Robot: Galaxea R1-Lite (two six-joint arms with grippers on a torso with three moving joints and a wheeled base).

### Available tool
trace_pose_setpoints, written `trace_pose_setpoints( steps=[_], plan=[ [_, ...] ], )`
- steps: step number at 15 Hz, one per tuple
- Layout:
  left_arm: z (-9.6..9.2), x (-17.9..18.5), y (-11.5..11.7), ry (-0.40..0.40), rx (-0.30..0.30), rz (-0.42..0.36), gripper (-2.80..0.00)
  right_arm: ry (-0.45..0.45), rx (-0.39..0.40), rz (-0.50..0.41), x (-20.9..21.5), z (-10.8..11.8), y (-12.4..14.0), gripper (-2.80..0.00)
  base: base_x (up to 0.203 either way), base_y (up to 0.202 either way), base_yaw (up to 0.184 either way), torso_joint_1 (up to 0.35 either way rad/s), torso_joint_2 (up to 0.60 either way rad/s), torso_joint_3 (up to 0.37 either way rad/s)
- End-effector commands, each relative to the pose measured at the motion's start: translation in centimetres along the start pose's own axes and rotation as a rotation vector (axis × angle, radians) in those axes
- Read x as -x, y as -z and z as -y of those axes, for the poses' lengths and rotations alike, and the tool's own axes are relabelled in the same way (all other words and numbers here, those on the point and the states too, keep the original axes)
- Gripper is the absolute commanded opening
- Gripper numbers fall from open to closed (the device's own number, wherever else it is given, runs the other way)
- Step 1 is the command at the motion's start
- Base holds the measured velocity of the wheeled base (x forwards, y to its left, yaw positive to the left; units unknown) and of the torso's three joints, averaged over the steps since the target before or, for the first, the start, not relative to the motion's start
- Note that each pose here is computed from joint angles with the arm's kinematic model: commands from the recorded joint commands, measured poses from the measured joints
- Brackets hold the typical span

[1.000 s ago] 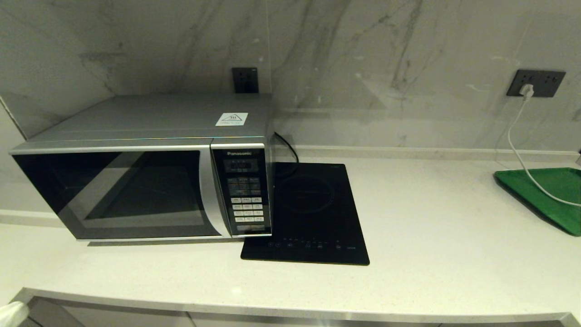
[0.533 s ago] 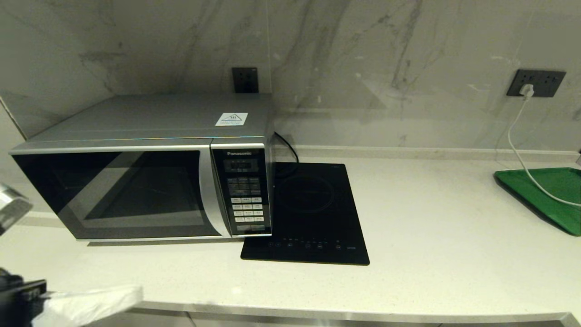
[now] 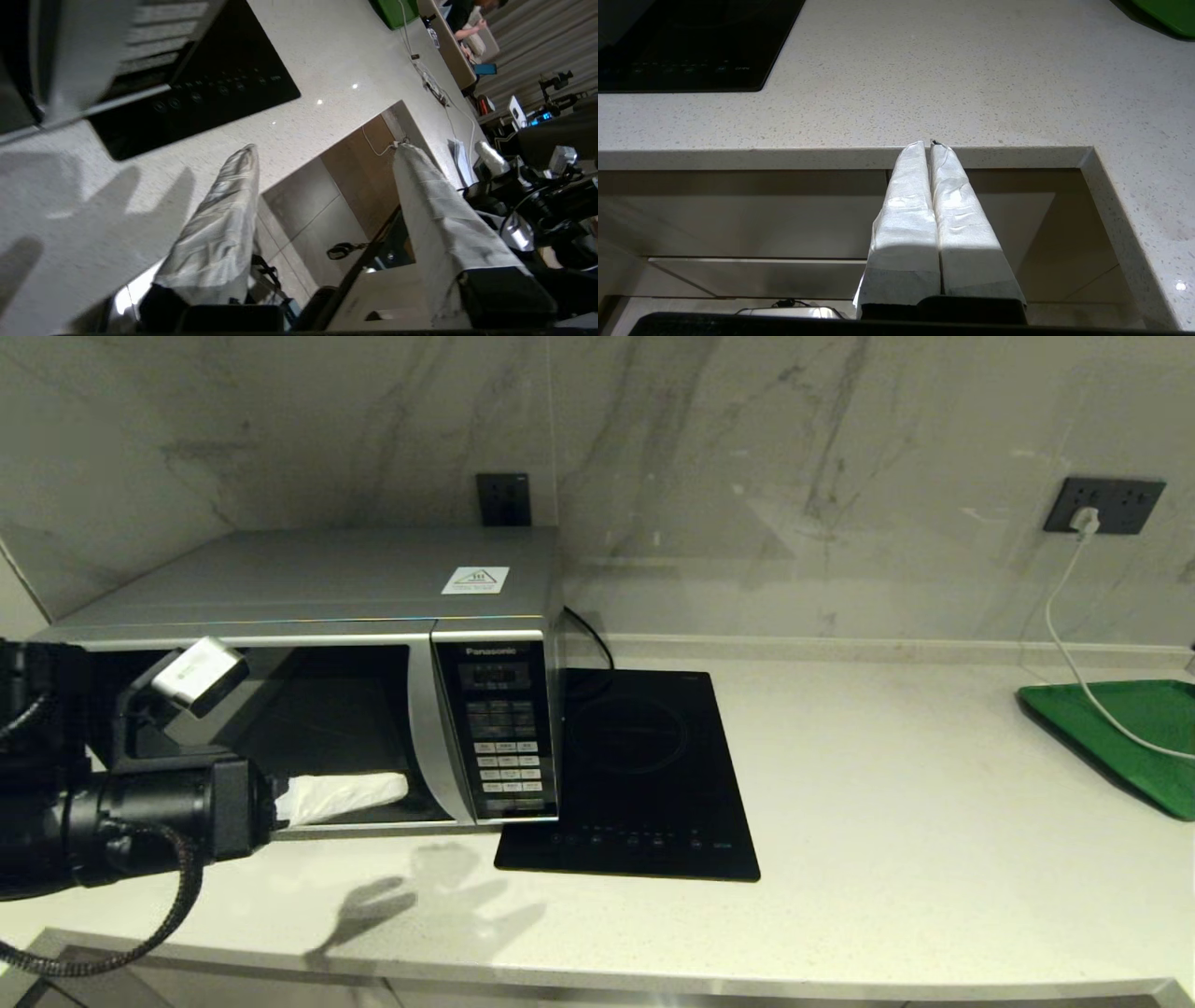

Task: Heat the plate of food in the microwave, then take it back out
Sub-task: Open the microwave oven

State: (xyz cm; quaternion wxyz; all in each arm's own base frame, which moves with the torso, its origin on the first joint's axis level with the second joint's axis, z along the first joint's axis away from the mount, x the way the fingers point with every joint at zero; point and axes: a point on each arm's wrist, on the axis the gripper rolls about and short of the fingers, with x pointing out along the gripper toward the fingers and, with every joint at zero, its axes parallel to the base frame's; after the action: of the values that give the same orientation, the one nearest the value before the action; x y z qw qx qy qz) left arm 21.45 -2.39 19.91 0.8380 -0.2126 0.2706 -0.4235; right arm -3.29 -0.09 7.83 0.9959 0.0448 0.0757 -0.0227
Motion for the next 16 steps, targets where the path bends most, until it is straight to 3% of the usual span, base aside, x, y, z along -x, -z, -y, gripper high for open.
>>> trace_pose_setpoints(
  steps=[1, 7, 16],
  plan=[
    [-3.9, -0.4, 0.1, 0.034, 0.008, -0.02, 0.0, 0.0, 0.0, -0.001, 0.0, 0.0, 0.0, -2.8, 0.0, 0.0, 0.0, 0.0, 0.0, 0.0],
    [-5.5, -1.4, 0.4, 0.094, -0.127, -0.045, 0.0, 0.0, 0.0, -0.001, 0.0, 0.0, 0.0, -2.8, 0.0, 0.0, 0.0, 0.0, 0.0, 0.0],
    [-7.1, -2.5, -0.7, 0.094, -0.179, -0.028, 0.0, 0.0, 0.0, -0.001, 0.0, 0.0, 0.0, -2.8, 0.0, 0.0, 0.0, 0.0, 0.0, 0.0]
  ],
)
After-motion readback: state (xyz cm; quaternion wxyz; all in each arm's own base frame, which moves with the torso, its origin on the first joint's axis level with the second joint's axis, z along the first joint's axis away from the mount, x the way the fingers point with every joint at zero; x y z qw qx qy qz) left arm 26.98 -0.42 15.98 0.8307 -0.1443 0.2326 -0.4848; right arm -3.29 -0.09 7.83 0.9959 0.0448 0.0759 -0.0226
